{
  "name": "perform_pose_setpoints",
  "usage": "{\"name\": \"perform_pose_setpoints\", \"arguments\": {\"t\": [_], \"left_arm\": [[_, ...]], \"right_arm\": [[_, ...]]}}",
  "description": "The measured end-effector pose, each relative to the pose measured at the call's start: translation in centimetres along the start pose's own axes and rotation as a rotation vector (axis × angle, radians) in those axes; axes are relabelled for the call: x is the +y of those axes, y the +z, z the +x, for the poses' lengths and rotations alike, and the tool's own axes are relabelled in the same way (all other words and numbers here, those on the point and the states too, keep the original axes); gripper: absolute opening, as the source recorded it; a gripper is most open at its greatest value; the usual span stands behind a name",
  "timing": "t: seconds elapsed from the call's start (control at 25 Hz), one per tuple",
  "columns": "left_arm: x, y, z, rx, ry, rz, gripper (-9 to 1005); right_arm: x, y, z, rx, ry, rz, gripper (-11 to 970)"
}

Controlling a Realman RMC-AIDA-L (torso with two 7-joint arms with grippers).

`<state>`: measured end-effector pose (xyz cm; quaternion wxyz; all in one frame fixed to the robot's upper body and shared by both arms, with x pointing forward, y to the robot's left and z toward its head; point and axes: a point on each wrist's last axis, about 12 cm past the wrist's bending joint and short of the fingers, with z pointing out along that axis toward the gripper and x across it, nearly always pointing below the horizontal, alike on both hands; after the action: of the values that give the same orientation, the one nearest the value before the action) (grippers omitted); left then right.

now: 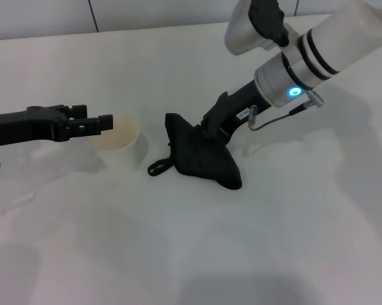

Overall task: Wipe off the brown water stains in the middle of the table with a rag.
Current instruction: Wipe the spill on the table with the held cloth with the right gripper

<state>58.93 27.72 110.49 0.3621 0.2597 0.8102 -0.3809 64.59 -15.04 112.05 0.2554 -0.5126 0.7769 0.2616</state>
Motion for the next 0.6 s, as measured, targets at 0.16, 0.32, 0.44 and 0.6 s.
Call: {"name": "perform_pose_setpoints", "arguments": {"t": [0.16, 0.32, 0.44, 0.6], "left_arm": [[0.0, 0.0, 0.0, 0.001, 0.001, -0.001, 876], [0.0, 0.0, -0.1, 0.001, 0.006, 0.0, 876], [0.0, 0.0, -0.1, 0.001, 0.007, -0.001, 876], [0.0, -0.1, -0.1, 0.001, 0.006, -0.002, 876]], "right_arm": [[0.2, -0.2, 0.1, -0.001, -0.003, -0.021, 120], [0.8, 0.4, -0.4, -0.007, -0.033, -0.049, 120], [1.5, 1.1, -1.4, -0.015, -0.061, -0.08, 120], [2.2, 1.8, -2.2, -0.02, -0.092, -0.11, 120]]}}
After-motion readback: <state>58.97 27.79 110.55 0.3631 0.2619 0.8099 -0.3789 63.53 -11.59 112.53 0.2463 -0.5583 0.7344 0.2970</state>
